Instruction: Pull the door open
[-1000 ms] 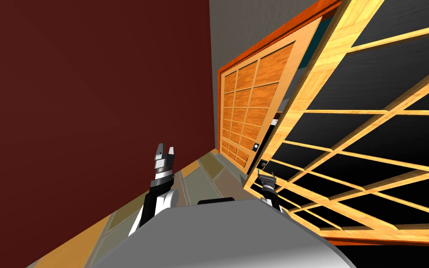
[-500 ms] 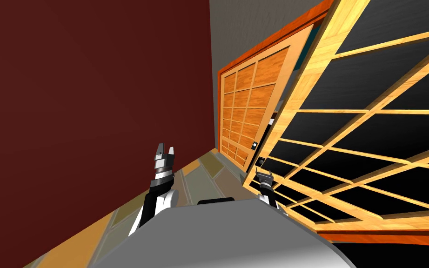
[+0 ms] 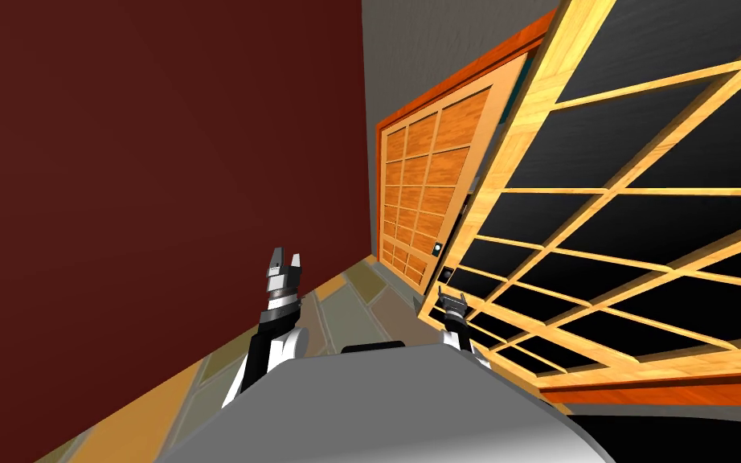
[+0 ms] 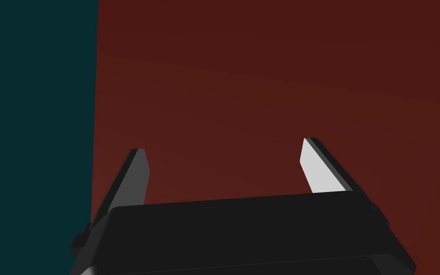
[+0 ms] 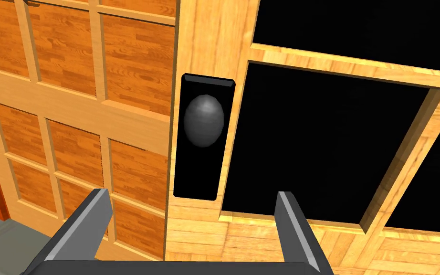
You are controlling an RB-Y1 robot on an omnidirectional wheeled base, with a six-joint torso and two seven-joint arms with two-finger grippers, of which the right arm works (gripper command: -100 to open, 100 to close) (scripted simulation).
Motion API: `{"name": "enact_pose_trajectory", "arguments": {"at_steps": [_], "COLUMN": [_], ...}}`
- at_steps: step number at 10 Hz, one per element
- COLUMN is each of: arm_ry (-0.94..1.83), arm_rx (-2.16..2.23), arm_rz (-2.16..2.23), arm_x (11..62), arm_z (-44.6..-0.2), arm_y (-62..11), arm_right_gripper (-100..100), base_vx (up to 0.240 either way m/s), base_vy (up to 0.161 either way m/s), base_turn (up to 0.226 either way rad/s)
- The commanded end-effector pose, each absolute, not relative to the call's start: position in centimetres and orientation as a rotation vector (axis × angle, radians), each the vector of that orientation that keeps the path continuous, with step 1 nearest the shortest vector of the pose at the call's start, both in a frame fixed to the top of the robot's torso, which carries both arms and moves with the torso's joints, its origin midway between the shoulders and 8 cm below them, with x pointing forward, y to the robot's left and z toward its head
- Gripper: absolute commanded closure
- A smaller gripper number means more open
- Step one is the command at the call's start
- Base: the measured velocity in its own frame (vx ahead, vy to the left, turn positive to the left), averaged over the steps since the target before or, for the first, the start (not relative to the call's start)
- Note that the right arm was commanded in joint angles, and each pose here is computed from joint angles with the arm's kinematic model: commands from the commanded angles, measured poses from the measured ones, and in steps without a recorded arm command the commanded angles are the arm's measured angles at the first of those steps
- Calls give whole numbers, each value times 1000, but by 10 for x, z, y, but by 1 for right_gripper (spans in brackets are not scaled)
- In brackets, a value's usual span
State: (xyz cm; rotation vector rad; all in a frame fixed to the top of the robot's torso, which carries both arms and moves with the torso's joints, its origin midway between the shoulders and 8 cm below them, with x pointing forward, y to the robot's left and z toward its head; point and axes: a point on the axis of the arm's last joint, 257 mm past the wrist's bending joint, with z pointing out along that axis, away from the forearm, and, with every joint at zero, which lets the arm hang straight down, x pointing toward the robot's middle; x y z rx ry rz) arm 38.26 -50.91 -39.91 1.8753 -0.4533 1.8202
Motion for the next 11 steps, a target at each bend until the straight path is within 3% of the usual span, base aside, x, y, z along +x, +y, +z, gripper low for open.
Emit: {"name": "enact_pose_trajectory", "arguments": {"at_steps": [1,5,11], "arm_ry": [-505,-544,-549], "arm_rx": [1882,1884,1879], "arm_rz": [1851,1873,1872], "arm_x": [388,388,373], "arm_z": [-399,-398,-398], "arm_y": [-506,-509,-526], "arm_right_gripper": [-100,-100,-100], "base_vx": [-79,-18,196], "base_vy": [16,-2,-85], "base_turn": [-7,0,10]}}
